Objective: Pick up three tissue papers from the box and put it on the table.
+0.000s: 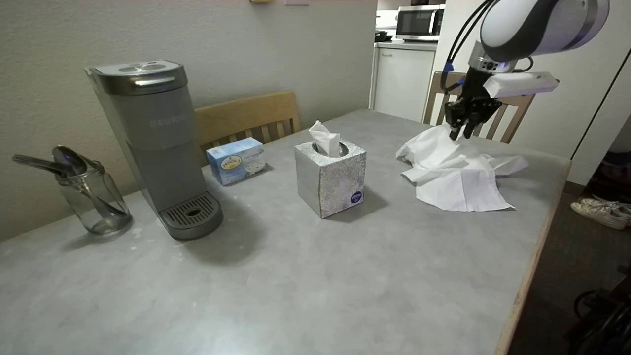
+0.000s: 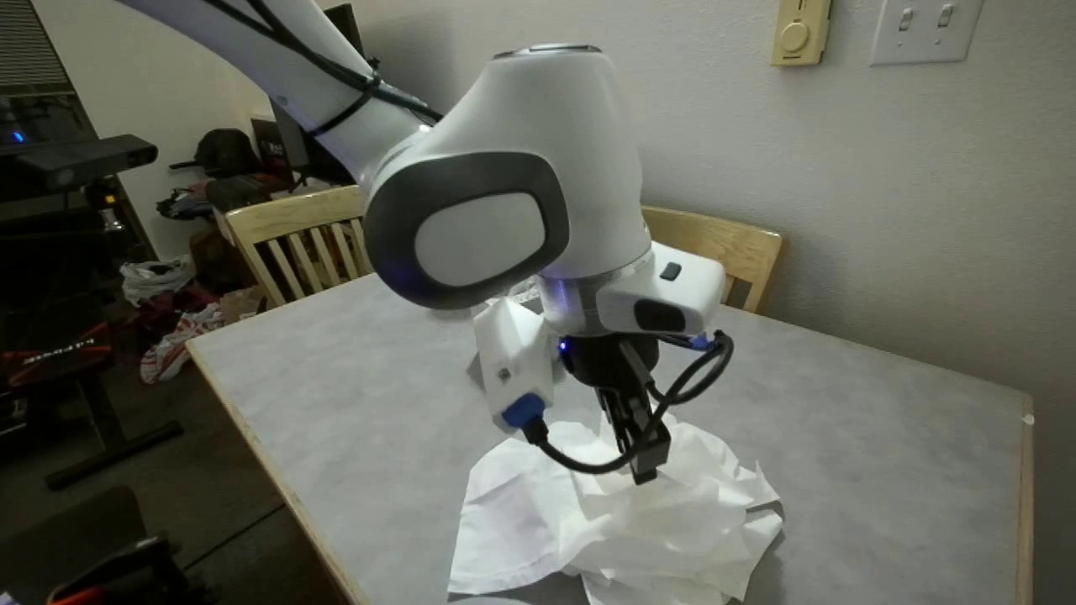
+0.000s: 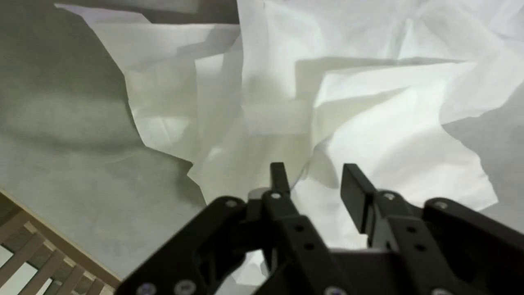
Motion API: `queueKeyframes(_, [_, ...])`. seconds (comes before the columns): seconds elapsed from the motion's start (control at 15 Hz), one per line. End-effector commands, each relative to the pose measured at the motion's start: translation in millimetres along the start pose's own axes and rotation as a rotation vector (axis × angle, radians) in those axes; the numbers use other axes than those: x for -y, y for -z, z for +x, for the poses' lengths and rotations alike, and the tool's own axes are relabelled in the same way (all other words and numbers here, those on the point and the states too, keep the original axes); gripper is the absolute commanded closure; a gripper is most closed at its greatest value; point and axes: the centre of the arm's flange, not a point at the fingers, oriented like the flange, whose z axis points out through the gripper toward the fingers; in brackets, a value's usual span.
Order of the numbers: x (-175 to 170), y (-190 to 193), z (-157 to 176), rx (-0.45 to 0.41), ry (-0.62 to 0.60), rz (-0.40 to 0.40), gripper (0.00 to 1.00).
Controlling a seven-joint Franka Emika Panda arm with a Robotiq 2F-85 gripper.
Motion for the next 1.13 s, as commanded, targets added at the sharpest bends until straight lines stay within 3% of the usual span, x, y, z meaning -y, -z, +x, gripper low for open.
queueKeyframes(0.0, [15,49,1,-0.043,0.041,0.000,0.29])
queueKeyframes(0.27, [48,108,4,-0.054,0.085,0.031,0.02])
queueKeyframes(0.47, [76,152,2,-0.049,0.121,0.064,0.00])
queueKeyframes(0.53, [65,125,8,-0.065,0.108,0.053,0.00])
queueKeyframes(0.67, [72,140,7,-0.078,0.113,0.065,0.00])
queueKeyframes(1.07, [67,127,6,-0.059,0.106,0.055,0.00])
